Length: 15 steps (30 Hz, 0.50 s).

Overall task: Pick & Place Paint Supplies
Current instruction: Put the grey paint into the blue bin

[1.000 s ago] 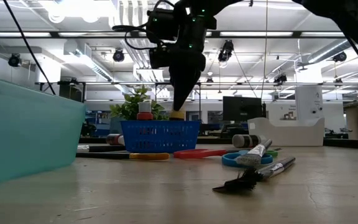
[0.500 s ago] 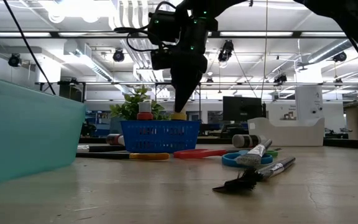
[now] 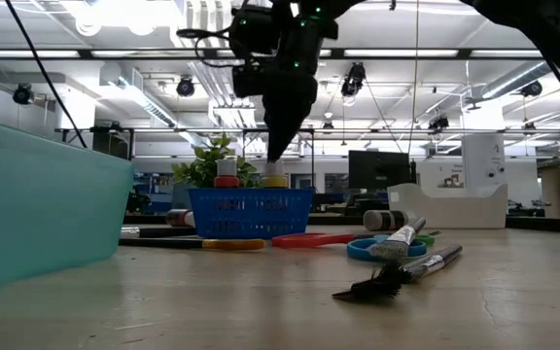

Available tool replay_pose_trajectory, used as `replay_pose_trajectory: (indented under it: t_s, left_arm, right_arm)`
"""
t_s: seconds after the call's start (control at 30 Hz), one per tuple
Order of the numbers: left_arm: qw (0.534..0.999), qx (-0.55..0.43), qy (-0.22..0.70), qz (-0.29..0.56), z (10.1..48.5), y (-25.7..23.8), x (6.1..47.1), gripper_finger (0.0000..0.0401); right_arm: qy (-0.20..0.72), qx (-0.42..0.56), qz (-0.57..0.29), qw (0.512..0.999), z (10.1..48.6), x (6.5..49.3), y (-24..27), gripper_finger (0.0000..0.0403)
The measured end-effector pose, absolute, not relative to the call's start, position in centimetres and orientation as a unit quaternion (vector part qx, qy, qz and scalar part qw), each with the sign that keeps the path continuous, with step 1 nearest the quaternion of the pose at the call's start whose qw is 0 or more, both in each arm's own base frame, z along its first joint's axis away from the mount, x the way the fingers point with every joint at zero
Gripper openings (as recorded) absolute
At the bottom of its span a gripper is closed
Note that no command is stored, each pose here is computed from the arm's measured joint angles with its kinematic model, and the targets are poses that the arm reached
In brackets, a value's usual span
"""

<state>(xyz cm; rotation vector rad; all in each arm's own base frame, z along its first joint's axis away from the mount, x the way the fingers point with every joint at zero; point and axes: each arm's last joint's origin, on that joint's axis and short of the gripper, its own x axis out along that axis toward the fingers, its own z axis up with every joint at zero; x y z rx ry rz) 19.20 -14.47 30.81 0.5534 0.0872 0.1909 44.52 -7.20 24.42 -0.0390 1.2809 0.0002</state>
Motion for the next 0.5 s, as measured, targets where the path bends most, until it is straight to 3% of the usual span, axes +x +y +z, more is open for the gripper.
replay_pose_trajectory:
  t_s: [0.33,0.5]
  left_arm:
    - [0.957,0.271,0.048,0.093,30.7,-14.5,19.2,0.0302]
    - [0.957,0.272,0.049,0.091,30.6,-14.5,19.2,0.0302]
  right_arm:
    - [0.611,-0.049,-0.070,0.787,30.8,40.0,-7.0,0.0269]
    - [0.649,-0.084,-0.068,0.753,30.7,37.6,-6.7,0.0269]
